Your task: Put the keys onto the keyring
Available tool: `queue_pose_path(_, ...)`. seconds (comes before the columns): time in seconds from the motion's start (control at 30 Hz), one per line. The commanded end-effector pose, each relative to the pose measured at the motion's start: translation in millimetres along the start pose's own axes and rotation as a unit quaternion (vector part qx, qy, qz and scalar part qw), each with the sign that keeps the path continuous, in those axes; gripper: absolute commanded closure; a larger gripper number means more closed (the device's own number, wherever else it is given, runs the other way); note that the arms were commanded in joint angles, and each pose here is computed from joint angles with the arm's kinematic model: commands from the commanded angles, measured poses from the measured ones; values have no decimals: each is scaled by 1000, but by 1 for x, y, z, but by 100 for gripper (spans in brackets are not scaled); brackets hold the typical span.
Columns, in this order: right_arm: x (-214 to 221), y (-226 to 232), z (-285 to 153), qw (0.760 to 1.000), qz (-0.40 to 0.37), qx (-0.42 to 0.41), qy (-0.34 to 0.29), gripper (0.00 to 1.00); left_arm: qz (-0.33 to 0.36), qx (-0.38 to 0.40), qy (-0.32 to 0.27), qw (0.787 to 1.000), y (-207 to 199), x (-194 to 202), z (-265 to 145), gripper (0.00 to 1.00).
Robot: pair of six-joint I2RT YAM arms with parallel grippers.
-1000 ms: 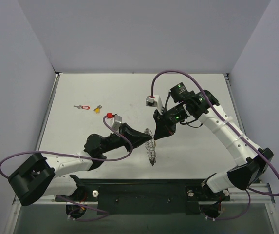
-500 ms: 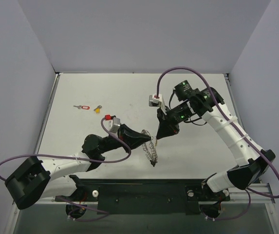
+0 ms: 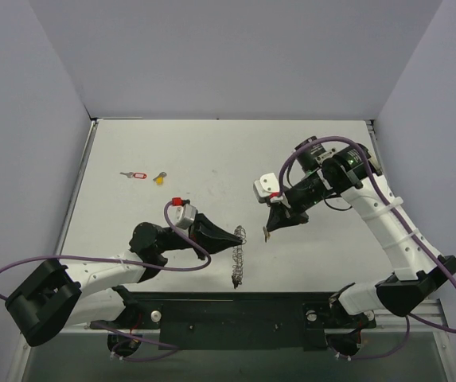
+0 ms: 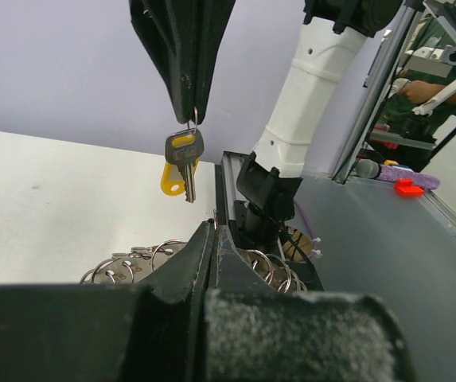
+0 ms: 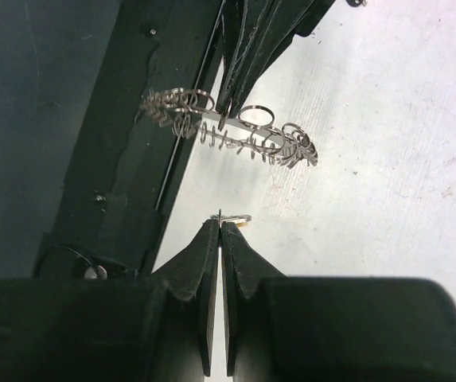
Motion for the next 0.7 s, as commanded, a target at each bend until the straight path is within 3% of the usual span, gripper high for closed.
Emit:
queue_pose_path(0.0, 0, 43, 0, 997, -34, -70, -15, 100, 69, 101, -52, 991, -46, -35, 2, 100)
queue_pose_path(0.37, -3, 46, 2, 996, -50, -65, -32, 100, 82, 126, -15, 989, -58, -41, 4, 100)
queue_pose_path(0.67, -8, 39, 1, 998, -34, -46, -34, 100, 43, 118, -80, 989, -54, -61, 10, 100)
Point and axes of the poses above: each gripper's point midway between its finger pads, its own z axis out along the fingers, its own y axis along the line the jaws close on, x = y × z, the point moved 1 cm from there along -z, back along the fingers, and after that the axes turned 14 degrees about -z, right-handed, at the moved point
